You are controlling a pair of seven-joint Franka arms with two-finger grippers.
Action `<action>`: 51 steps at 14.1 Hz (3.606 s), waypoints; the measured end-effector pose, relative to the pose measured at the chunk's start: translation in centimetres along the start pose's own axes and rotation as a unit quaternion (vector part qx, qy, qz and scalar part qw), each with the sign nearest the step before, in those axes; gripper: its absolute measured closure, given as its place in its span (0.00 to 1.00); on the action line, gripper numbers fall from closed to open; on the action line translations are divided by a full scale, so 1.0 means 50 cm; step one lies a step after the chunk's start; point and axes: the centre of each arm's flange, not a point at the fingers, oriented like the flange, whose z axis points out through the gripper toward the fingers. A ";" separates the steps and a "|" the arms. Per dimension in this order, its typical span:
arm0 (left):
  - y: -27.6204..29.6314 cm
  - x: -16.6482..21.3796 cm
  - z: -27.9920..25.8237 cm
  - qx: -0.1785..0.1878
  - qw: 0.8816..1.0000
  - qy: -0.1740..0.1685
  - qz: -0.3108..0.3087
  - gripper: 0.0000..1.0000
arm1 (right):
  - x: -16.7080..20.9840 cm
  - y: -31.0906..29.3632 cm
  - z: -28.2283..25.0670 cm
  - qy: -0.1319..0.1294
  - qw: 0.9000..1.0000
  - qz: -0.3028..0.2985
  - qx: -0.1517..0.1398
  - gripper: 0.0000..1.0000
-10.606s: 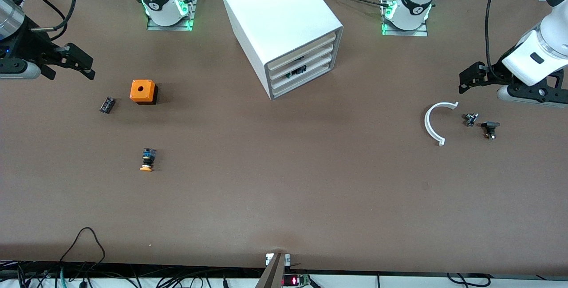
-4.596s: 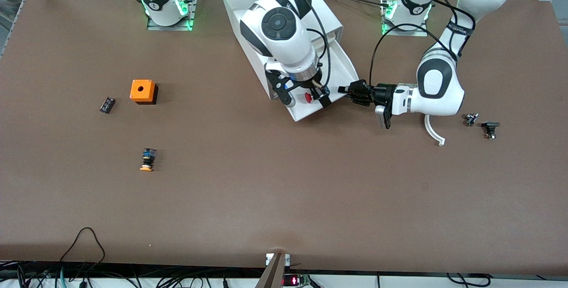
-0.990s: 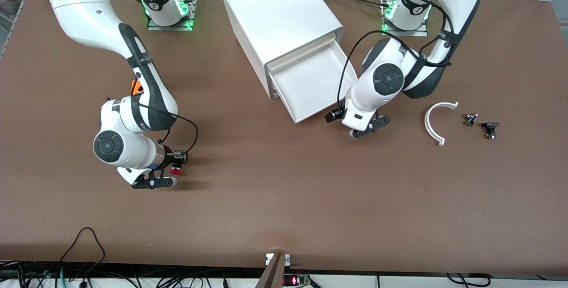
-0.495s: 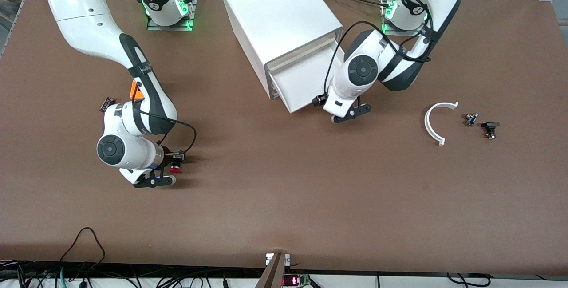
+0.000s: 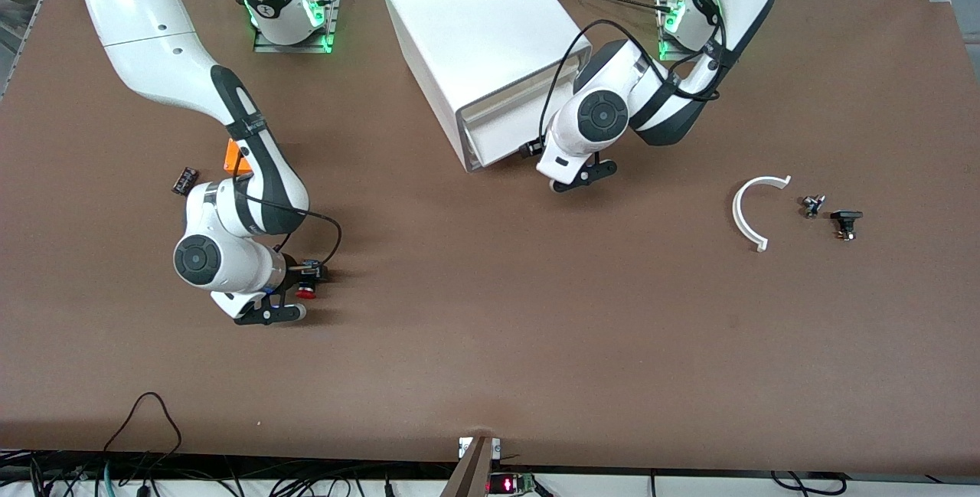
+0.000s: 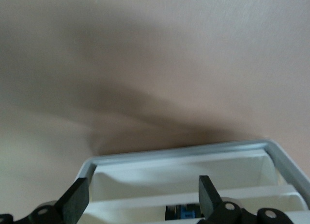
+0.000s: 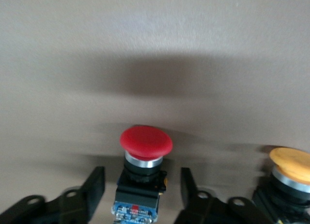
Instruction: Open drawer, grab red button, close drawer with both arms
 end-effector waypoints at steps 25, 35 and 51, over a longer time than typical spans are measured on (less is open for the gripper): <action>-0.043 0.112 -0.267 0.022 1.000 0.013 0.006 0.00 | -0.285 0.102 -0.747 0.097 0.993 0.061 -0.016 0.00; -0.315 0.247 -0.621 0.035 0.972 0.117 0.203 0.00 | -0.397 0.089 -0.806 0.098 0.990 0.095 -0.018 0.00; -0.591 0.164 -0.752 0.055 0.940 0.207 0.264 0.00 | -0.416 0.062 -0.802 0.080 0.993 0.083 -0.021 0.00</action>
